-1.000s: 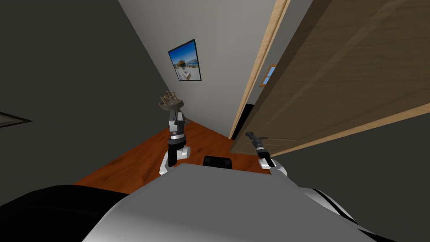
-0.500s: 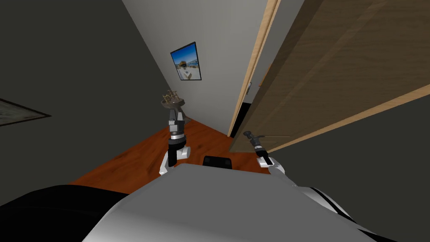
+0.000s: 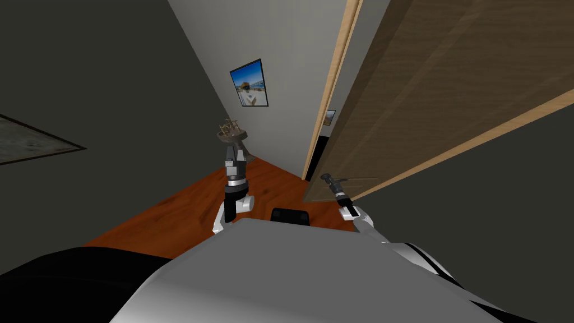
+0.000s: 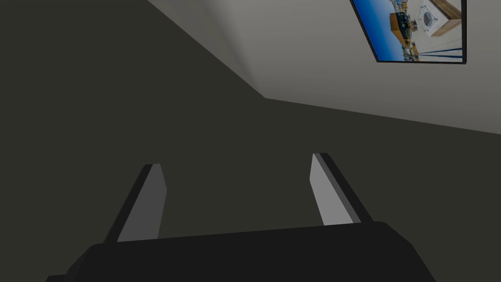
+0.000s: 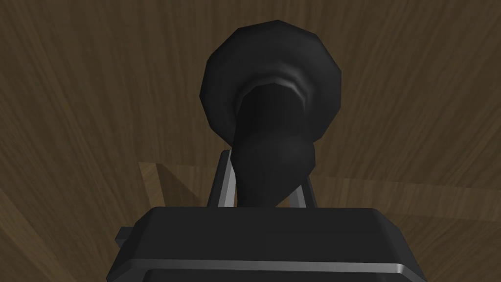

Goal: Pull the door open

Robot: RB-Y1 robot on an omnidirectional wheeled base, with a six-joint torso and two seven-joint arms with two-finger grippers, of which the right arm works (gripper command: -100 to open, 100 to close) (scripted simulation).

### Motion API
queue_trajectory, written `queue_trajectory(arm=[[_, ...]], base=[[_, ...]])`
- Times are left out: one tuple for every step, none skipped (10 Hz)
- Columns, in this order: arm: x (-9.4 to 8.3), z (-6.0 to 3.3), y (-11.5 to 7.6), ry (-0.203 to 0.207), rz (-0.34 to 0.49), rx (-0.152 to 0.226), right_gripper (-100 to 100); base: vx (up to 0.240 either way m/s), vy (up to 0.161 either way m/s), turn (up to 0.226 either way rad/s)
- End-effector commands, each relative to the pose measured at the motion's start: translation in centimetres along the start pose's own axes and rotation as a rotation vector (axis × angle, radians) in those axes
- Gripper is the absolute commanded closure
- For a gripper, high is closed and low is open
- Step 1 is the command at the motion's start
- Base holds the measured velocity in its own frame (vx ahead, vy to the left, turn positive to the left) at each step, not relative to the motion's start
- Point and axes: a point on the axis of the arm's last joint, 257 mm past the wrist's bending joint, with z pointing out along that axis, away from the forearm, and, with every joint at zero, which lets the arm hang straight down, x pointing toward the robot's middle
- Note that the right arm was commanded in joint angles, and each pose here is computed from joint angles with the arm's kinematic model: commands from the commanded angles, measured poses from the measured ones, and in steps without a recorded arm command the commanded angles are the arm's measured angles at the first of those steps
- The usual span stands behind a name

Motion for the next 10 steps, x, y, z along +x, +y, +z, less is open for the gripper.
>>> queue_trajectory(arm=[[1.7,0.56,0.2,0.034,0.0,-0.005,100],[2.2,0.8,0.3,0.046,0.0,-0.007,100],[2.6,0.96,0.4,0.054,-0.001,-0.008,100],[2.4,0.86,0.5,0.048,0.001,-0.009,100],[3.2,0.24,0.4,0.091,-0.001,-0.014,100],[3.5,0.04,0.5,0.106,-0.003,-0.017,100],[4.1,-0.44,0.6,0.142,-0.005,-0.023,100],[4.4,-0.72,0.7,0.162,-0.006,-0.026,100],[4.8,-1.02,0.7,0.182,-0.006,-0.029,100],[5.1,-1.33,0.8,0.203,-0.007,-0.032,100]], base=[[-0.169,-0.176,0.064],[-0.195,-0.164,0.035],[-0.168,-0.112,0.017],[-0.067,-0.041,0.013],[-0.001,-0.012,-0.112],[0.015,0.003,-0.149],[0.004,-0.002,-0.14],[-0.011,-0.018,-0.076],[-0.029,-0.037,-0.058],[-0.05,-0.047,-0.053]])
